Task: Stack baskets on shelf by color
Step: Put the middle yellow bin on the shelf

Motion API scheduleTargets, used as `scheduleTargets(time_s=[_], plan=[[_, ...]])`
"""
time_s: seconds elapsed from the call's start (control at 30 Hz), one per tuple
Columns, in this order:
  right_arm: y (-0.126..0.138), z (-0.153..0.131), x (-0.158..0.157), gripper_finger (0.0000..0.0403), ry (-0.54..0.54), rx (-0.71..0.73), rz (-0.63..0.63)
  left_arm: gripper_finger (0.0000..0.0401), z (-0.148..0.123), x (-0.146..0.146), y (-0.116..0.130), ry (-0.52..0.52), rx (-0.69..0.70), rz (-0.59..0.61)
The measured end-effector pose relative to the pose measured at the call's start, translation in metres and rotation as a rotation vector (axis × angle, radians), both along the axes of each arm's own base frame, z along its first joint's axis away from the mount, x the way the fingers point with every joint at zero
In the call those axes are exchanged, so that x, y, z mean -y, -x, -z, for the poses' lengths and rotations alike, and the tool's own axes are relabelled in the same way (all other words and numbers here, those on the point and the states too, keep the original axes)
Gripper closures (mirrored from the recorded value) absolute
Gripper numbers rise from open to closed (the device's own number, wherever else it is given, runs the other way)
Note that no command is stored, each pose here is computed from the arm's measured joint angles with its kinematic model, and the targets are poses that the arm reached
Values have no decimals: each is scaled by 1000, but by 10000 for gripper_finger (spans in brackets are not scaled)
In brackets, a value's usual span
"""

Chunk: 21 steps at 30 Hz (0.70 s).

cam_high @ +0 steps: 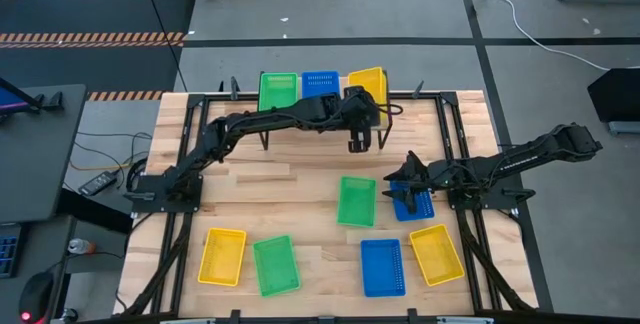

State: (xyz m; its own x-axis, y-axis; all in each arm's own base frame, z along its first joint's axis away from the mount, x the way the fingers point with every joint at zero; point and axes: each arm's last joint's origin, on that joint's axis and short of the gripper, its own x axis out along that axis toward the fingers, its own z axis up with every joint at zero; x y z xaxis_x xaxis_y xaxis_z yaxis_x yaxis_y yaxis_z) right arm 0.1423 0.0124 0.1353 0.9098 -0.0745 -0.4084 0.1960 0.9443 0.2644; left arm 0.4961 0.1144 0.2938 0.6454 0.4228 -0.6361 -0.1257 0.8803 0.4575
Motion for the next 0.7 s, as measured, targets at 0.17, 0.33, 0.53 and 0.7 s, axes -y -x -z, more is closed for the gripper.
scheduleTargets(time_s=[0.17,0.33,0.53,0.7], plan=[[-1,0,0,149,30,4,-11,371,1,-9,3,9,-10,-38],[-1,-1,0,149,56,9,-20,355,0,-12,4,10,0,-47],[-1,-3,0,149,74,25,-27,335,0,-11,3,8,2,-42],[-2,-3,0,149,83,29,-31,324,-2,-8,1,-15,10,-17]])
